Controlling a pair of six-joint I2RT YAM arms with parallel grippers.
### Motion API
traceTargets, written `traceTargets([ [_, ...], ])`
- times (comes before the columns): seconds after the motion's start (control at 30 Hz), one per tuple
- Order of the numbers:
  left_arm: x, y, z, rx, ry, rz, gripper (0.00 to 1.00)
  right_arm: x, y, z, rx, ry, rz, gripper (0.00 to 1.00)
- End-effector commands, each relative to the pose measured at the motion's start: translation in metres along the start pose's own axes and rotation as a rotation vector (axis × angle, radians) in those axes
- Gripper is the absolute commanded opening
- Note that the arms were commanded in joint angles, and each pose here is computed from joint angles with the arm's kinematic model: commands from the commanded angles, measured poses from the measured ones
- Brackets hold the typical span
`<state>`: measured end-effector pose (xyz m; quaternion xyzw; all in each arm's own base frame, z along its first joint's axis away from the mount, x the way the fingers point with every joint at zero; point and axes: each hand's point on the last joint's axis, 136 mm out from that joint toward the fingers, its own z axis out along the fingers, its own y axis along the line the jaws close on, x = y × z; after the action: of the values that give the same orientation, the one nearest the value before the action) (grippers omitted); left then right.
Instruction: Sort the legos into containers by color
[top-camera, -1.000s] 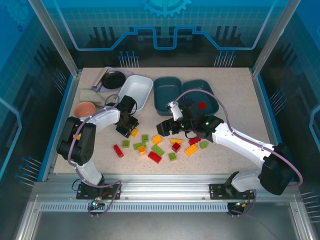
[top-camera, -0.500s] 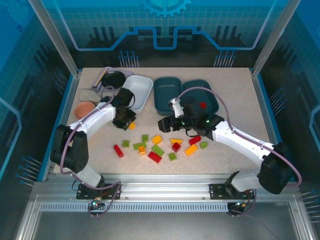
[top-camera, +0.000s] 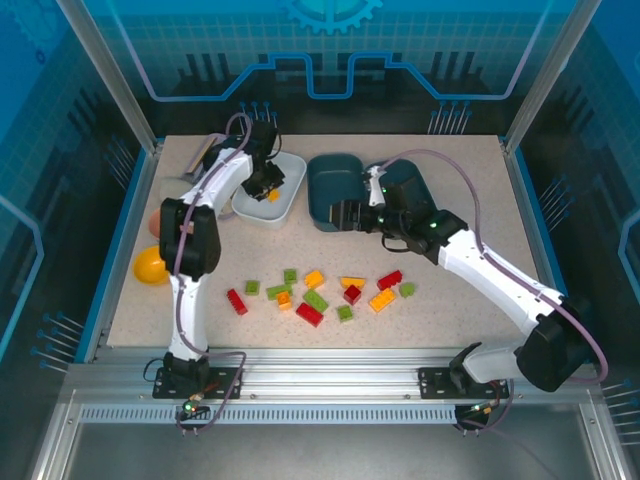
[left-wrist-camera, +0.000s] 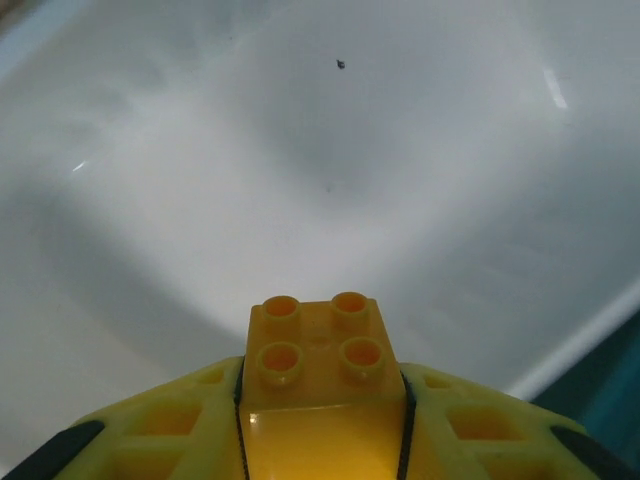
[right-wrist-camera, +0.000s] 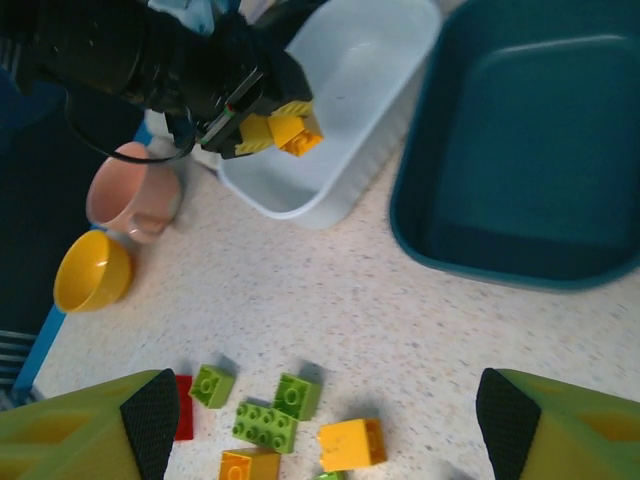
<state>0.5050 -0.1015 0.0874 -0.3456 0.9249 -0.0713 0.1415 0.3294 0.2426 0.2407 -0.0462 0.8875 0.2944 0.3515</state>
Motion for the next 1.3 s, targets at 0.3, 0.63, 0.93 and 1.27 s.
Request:
traceTargets([
  [0.3, 0.011, -0.025, 0.008, 0.092, 0.127, 0.041, 0.62, 0.092, -0.136, -0.054, 0.446, 0.240, 0.443, 0.77],
  [0.63, 0.019, -0.044, -0.100, 0.246, -0.005, 0.108, 0.80, 0.161, -0.169, -0.064, 0.620, 0.352, 0.772, 0.74],
  [0.93, 0.164, -0.027, -0.170, 0.511, 0.036, 0.325, 0.89, 0.176, -0.190, -0.039, 0.629, 0.289, 1.039, 0.67],
  [1.27, 0.239, 0.036, -0.181, 0.564, 0.072, 0.369, 0.89, 0.193, -0.196, -0.020, 0.602, 0.326, 1.150, 0.54],
])
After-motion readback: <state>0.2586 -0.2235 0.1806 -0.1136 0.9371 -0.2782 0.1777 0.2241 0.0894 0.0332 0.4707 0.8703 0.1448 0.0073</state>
